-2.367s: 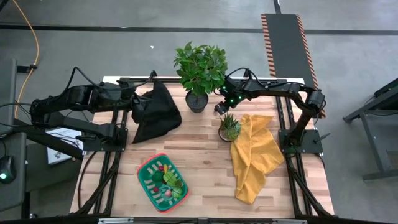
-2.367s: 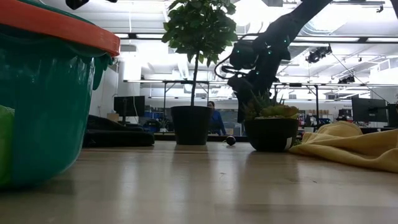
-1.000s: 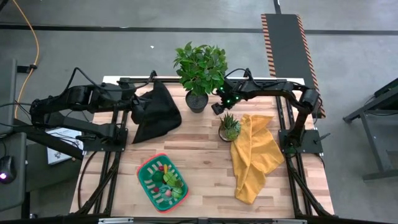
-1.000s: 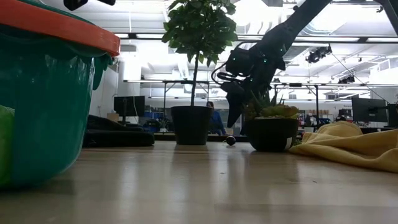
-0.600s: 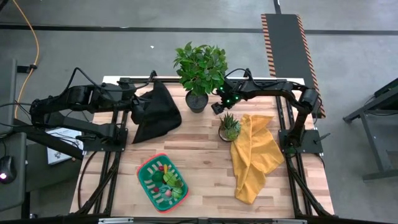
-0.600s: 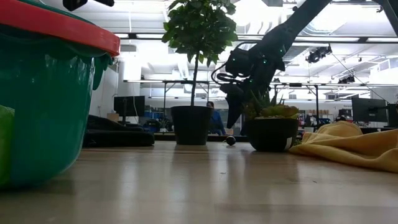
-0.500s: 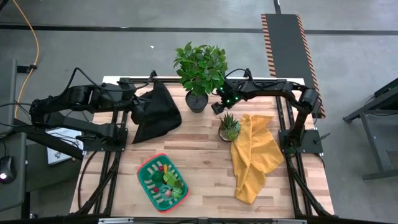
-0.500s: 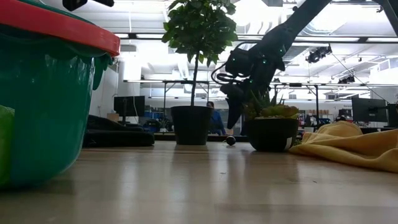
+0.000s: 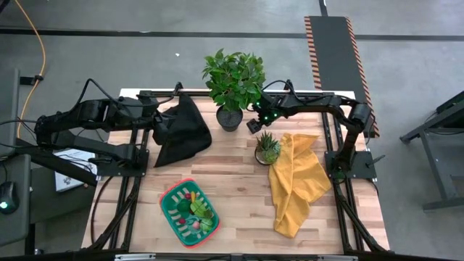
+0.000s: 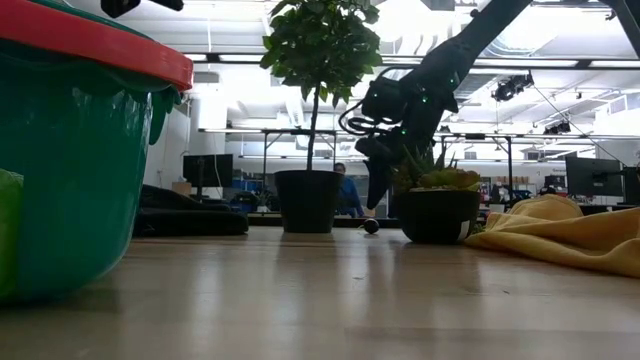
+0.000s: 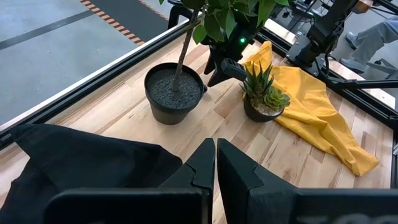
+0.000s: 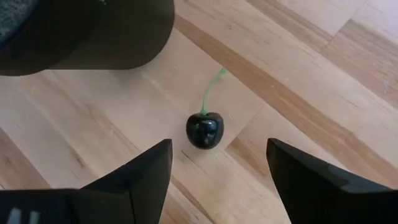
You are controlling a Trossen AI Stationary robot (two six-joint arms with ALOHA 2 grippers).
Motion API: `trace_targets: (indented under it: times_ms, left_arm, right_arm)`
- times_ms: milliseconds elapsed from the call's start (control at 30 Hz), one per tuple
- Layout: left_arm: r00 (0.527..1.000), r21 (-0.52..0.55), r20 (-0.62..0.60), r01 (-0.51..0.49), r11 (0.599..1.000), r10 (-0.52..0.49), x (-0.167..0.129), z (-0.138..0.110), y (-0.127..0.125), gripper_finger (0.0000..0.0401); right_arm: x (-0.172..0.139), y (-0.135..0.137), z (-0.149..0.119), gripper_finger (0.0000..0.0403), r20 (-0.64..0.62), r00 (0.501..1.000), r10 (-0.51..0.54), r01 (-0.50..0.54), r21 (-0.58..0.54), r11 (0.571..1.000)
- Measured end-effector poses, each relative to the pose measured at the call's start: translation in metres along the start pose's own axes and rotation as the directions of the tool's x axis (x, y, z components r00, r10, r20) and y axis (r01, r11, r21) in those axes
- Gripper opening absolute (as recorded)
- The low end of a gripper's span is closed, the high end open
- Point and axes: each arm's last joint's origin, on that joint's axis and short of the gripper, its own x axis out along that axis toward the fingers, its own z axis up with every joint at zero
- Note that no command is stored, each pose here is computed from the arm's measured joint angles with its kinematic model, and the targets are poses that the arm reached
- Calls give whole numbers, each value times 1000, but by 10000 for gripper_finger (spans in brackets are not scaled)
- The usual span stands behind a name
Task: Pick and placing Produce into tupperware
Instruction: Put the black cherry into the blue basket
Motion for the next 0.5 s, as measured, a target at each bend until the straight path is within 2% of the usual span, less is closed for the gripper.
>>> trace_targets:
  times_ms: [500]
  left_arm:
    - [1000, -3, 1, 1, 1000, -1, 0, 0, 0, 8]
  right_arm:
    - [6, 10, 2, 252, -13, 999, -37, 36, -55, 998]
